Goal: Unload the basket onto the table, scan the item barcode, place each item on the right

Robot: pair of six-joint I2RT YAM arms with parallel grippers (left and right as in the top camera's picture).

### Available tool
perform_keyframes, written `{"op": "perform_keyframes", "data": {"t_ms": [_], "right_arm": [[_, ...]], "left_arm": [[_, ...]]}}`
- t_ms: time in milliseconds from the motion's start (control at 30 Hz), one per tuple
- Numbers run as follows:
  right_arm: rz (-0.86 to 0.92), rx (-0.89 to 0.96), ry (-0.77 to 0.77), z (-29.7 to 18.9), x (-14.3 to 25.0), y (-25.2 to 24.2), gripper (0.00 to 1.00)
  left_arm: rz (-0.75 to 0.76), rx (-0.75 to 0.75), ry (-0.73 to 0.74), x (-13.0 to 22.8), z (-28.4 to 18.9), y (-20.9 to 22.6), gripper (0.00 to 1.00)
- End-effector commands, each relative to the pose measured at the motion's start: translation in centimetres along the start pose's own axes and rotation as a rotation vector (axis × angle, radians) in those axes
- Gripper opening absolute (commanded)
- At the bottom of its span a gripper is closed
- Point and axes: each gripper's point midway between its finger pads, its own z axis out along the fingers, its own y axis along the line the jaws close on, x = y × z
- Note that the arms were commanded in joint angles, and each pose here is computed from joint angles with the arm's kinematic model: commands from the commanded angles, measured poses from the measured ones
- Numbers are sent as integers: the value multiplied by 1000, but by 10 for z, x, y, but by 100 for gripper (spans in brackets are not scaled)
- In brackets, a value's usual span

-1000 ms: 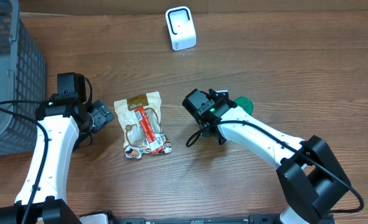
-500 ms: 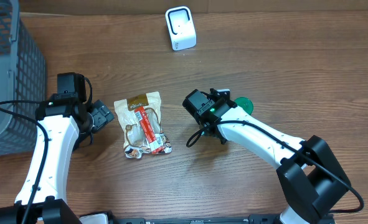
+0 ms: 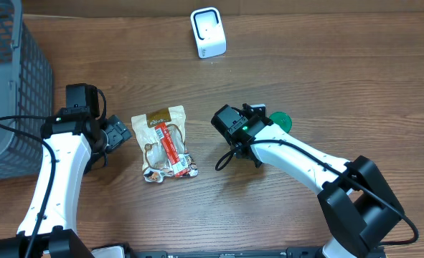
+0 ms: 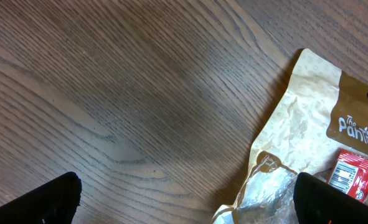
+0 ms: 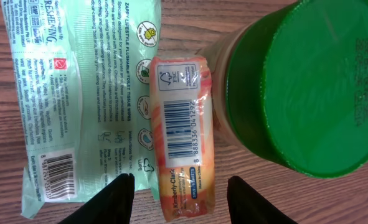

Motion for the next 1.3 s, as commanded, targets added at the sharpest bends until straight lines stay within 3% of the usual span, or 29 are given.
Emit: {"op": "perform_keyframes", "data": {"t_ms": [0, 700, 800, 1133, 1267], "right_arm": [[0, 8, -4, 2, 1, 0, 50], [3, 11, -16, 16, 9, -1, 50], [3, 11, -16, 16, 9, -1, 45], [-11, 19, -18, 14, 8, -2, 16], [-2, 9, -32, -4, -9, 0, 9]], "left_arm": [[12, -13, -4, 0, 1, 3, 100], [12, -13, -4, 0, 1, 3, 100], [12, -13, -4, 0, 1, 3, 100], [11, -13, -4, 0, 1, 3, 100], [11, -13, -4, 0, 1, 3, 100]]}}
